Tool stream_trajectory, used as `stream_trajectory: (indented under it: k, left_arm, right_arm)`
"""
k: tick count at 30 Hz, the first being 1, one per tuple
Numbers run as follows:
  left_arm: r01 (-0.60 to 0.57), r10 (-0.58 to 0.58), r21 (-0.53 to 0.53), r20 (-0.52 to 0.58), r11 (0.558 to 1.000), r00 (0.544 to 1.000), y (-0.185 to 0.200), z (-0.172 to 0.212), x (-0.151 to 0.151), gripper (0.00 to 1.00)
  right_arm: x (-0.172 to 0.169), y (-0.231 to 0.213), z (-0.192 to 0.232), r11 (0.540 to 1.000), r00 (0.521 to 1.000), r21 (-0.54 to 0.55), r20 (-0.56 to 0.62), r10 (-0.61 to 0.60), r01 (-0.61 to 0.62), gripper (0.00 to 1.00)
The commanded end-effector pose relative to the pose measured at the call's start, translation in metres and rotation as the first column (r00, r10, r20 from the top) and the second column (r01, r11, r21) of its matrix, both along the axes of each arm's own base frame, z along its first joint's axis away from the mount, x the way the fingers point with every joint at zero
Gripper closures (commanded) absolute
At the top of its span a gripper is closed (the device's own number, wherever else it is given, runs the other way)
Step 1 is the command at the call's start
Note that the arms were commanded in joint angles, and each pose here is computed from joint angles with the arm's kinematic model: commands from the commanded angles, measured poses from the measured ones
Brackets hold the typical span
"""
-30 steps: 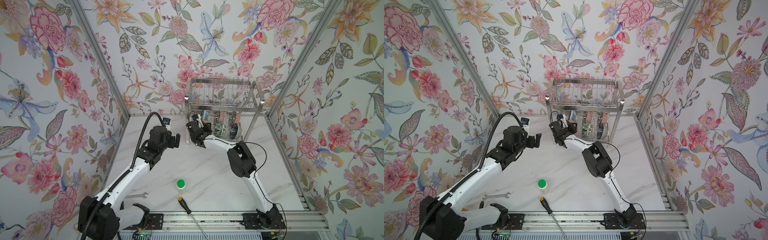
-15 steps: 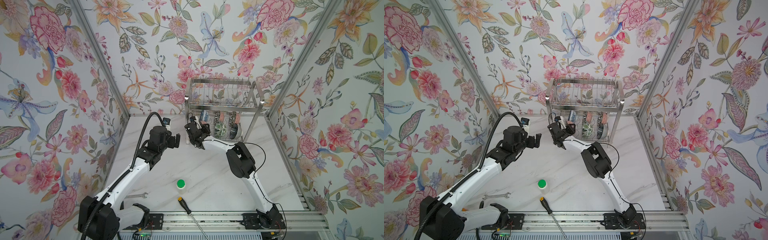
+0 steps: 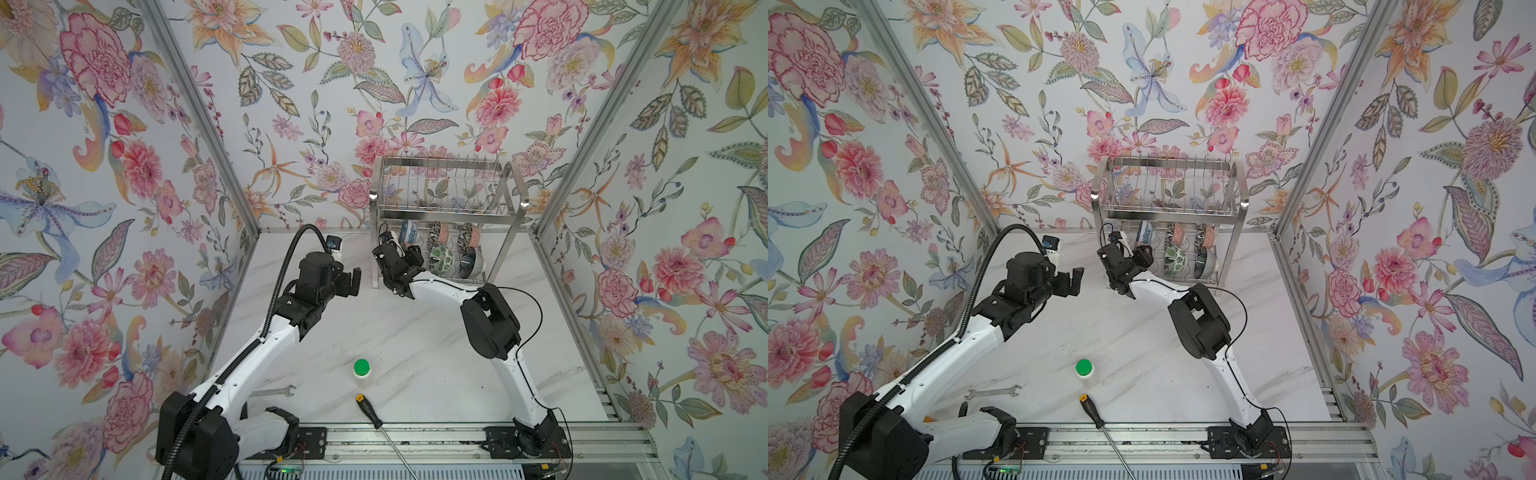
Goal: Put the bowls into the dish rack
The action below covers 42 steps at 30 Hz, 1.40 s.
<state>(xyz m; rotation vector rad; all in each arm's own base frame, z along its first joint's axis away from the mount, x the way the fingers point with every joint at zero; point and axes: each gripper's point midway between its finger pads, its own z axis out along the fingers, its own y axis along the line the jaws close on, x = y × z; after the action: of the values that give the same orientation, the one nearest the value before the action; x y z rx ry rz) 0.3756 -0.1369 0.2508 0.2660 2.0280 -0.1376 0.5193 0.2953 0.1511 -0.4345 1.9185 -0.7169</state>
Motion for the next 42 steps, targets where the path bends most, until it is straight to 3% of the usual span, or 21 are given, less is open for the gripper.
stream_trajectory:
  k: [1,4,11,23,29,31,34,36,39,42]
  left_arm:
    - [0.006,-0.006,-0.012,-0.015,1.0,1.0,0.0,-0.004,0.0,0.01]
    - [0.005,-0.005,-0.013,-0.015,1.0,1.0,0.001,-0.004,-0.001,0.01]
    - [0.004,-0.004,-0.015,-0.015,1.0,1.0,0.001,-0.005,-0.002,0.01]
    - [-0.015,0.015,-0.015,0.035,1.0,0.999,0.008,0.003,-0.004,0.01]
    - [-0.054,0.057,-0.023,0.161,0.998,0.985,0.021,0.016,-0.012,0.01]
    - [-0.11,0.112,-0.024,0.222,0.994,0.969,0.034,0.019,-0.015,0.01]
    - [-0.229,0.221,-0.014,0.323,0.973,0.92,0.059,0.016,-0.02,0.01]
    - [-0.307,0.29,-0.03,0.425,0.951,0.858,0.077,0.012,-0.027,0.01]
    - [-0.436,0.386,-0.016,0.495,0.9,0.779,0.103,-0.007,-0.036,0.01]
    - [-0.521,0.429,0.051,0.504,0.852,0.75,0.118,-0.025,-0.037,0.01]
  right_arm:
    - [-0.006,0.006,0.026,0.994,0.999,0.096,0.023,0.043,-0.045,0.36]
    - [-0.01,0.009,0.029,0.989,0.997,0.13,0.018,0.07,-0.072,0.31]
    - [-0.024,0.016,0.033,0.957,0.983,0.226,0.016,0.183,-0.182,0.02]
    - [-0.065,0.008,0.076,0.869,0.925,0.318,0.151,0.348,-0.379,0.01]
    - [-0.116,-0.031,0.103,0.776,0.871,0.396,0.222,0.438,-0.491,0.01]
    - [-0.132,-0.062,0.111,0.75,0.872,0.446,0.264,0.411,-0.488,0.01]
    - [-0.15,-0.135,0.12,0.739,0.902,0.528,0.334,0.273,-0.419,0.01]
    - [-0.161,-0.186,0.118,0.781,0.925,0.537,0.358,0.13,-0.318,0.01]
    - [-0.172,-0.23,0.094,0.866,0.944,0.463,0.329,0.03,-0.189,0.01]
    - [-0.175,-0.256,0.065,0.866,0.953,0.491,0.296,-0.064,-0.094,0.01]
